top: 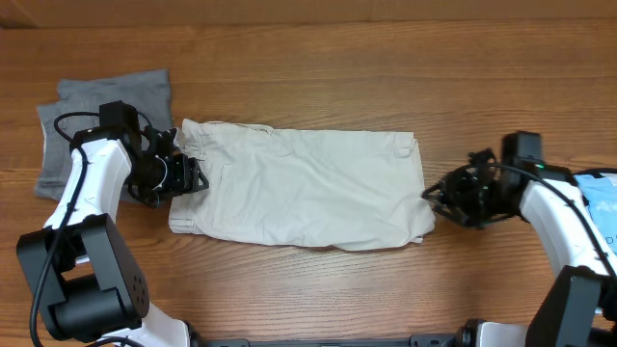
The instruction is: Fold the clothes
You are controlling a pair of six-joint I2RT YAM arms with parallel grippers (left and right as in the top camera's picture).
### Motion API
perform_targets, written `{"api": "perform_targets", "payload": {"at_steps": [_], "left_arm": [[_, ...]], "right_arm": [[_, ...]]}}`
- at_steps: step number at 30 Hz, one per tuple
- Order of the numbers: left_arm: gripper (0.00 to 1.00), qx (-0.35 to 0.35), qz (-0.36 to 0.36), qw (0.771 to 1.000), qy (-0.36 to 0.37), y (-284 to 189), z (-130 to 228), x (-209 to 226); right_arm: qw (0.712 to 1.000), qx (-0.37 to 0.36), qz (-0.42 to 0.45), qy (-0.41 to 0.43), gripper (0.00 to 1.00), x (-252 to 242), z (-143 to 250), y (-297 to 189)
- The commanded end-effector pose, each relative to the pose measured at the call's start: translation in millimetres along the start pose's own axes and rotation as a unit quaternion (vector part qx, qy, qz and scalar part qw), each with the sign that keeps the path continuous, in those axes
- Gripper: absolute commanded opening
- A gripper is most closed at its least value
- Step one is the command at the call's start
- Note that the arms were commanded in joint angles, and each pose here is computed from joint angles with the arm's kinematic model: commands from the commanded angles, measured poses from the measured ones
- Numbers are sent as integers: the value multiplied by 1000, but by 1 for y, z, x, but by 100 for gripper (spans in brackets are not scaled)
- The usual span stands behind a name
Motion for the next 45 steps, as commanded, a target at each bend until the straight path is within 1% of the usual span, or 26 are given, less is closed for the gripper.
{"api": "perform_targets", "payload": {"at_steps": [1, 2, 6, 7, 8, 9, 10, 14, 16, 18, 21, 22, 25, 27, 28, 31, 36, 38, 44, 45], "left_arm": [[66, -9, 9, 1000, 7, -4, 0, -4], [66, -9, 9, 1000, 7, -4, 0, -4], [66, -8, 9, 1000, 7, -4, 0, -4], [67, -9, 9, 1000, 7, -4, 0, -4], [67, -8, 9, 1000, 7, -4, 0, -4], [67, -8, 9, 1000, 7, -4, 0, -4], [67, -9, 9, 1000, 7, -4, 0, -4], [68, -9, 9, 1000, 7, -4, 0, -4], [68, -9, 9, 1000, 7, -4, 0, -4], [68, -10, 9, 1000, 8, -4, 0, -4], [69, -12, 9, 1000, 9, -4, -1, -4], [69, -13, 9, 1000, 9, -4, -1, -4], [70, -13, 9, 1000, 9, -4, -1, -4], [70, -13, 9, 1000, 9, -4, -1, -4], [70, -13, 9, 1000, 9, -4, -1, -4], [70, -13, 9, 1000, 9, -4, -1, -4], [70, -13, 9, 1000, 9, -4, -1, -4], [70, -13, 9, 1000, 9, -4, -1, -4], [70, -11, 11, 1000, 8, -4, -1, -4], [71, -10, 16, 1000, 7, -4, 0, -5]], "right_arm": [[999, -15, 40, 31, 39, -11, 0, -14], [997, -10, 62, 53, 39, -17, 2, -15], [990, 6, 111, 83, 39, -29, 12, -13], [989, 9, 118, 92, 37, -31, 14, -13], [987, 14, 124, 97, 27, -32, 16, -12], [987, 19, 125, 101, 14, -33, 18, -12], [986, 27, 127, 105, 9, -34, 21, -11], [982, 53, 133, 119, 9, -40, 32, -6], [981, 60, 135, 124, 15, -45, 38, -1], [981, 65, 129, 127, 16, -49, 42, 6], [989, 65, 77, 113, 20, -49, 45, 16], [990, 63, 56, 109, 24, -48, 45, 20], [993, 60, 20, 104, 31, -50, 48, 29], [993, 58, 2, 99, 34, -51, 50, 34], [994, 55, -7, 93, 37, -50, 50, 36], [996, 47, -20, 79, 39, -49, 49, 40], [996, 37, -45, 65, 40, -44, 44, 41], [996, 35, -43, 65, 46, -44, 44, 41], [996, 30, -55, 56, 48, -42, 42, 41], [997, 31, -54, 55, 51, -41, 42, 42]]}}
Point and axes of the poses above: each gripper's point midway between its finger pads, its own y axis out along the fingers, its own x axis along the line the jaws close on, z = x × y, the point moved 10 cm from there along -y, back along the fingers, and after that the axes turned 6 degrees about -y, right-handed, at the moved point
